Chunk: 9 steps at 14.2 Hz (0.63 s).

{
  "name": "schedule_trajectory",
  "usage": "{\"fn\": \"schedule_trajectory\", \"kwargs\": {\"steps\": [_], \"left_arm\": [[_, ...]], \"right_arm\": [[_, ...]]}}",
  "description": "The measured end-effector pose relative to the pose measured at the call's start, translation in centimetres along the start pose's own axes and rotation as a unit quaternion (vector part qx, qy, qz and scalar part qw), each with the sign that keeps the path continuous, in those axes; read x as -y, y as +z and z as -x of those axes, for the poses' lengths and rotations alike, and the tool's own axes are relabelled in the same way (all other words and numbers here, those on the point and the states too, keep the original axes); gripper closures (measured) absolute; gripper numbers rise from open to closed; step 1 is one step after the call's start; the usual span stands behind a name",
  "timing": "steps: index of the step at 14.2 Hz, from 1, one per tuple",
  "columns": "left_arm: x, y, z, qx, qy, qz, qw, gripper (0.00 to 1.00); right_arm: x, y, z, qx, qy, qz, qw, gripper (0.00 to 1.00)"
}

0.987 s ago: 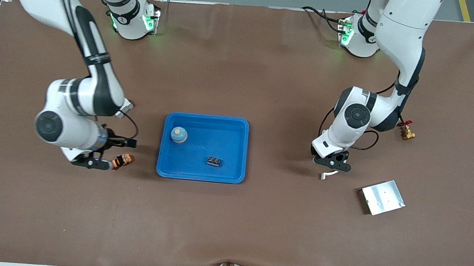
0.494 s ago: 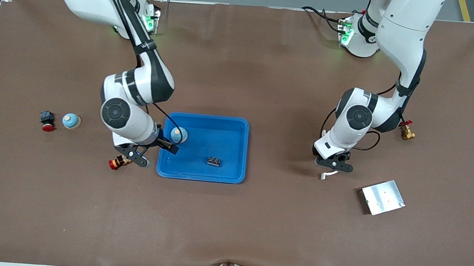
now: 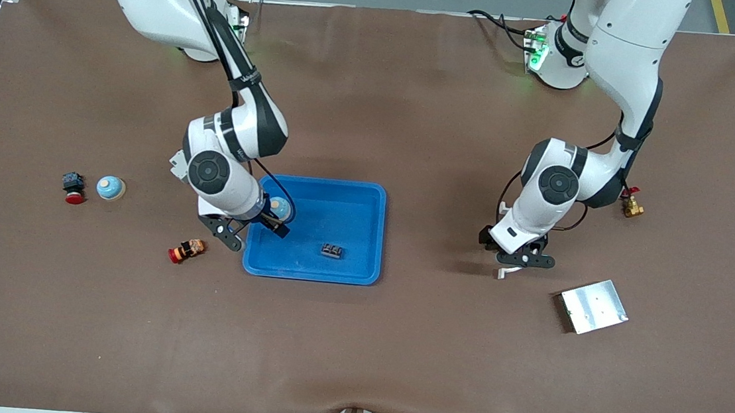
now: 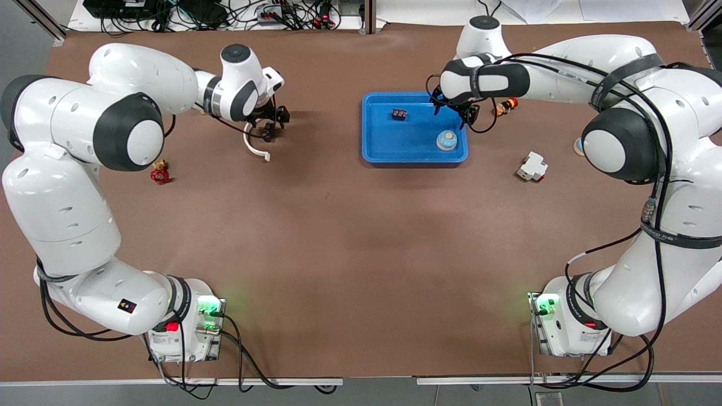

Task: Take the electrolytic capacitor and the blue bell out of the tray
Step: 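Release the capacitor inside the arc while the right gripper returns to the tray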

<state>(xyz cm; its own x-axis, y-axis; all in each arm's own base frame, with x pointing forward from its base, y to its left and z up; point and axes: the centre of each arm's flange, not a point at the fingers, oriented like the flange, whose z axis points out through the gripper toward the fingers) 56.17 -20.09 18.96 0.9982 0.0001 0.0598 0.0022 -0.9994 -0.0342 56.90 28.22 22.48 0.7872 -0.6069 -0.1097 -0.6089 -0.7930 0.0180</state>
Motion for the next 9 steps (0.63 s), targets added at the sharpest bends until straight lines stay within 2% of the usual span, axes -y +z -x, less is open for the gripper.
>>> {"fn": "schedule_trajectory", "kwargs": {"steps": [3, 5, 7, 9], "left_arm": [[-2.4, -3.8, -2.1, 0.022, -0.057, -0.007, 0.998, 0.00], [-4.5, -5.9, -2.9, 0.024, -0.125, -0.004, 0.992, 0.00], [-7.1, -7.2, -2.7, 0.022, -0.205, 0.007, 0.978, 0.00], [-9.9, -8.0, -2.4, 0.021, -0.283, 0.020, 0.959, 0.00]], "right_arm": [[-0.6, 1.5, 0.8, 0.004, 0.004, 0.005, 1.000, 0.00], [-1.1, 2.4, 1.2, 0.008, 0.005, 0.011, 1.000, 0.00], [-1.5, 2.9, 1.2, 0.009, 0.007, 0.013, 1.000, 0.00], [-1.7, 3.0, 1.2, 0.009, 0.009, 0.014, 1.000, 0.00]]}}
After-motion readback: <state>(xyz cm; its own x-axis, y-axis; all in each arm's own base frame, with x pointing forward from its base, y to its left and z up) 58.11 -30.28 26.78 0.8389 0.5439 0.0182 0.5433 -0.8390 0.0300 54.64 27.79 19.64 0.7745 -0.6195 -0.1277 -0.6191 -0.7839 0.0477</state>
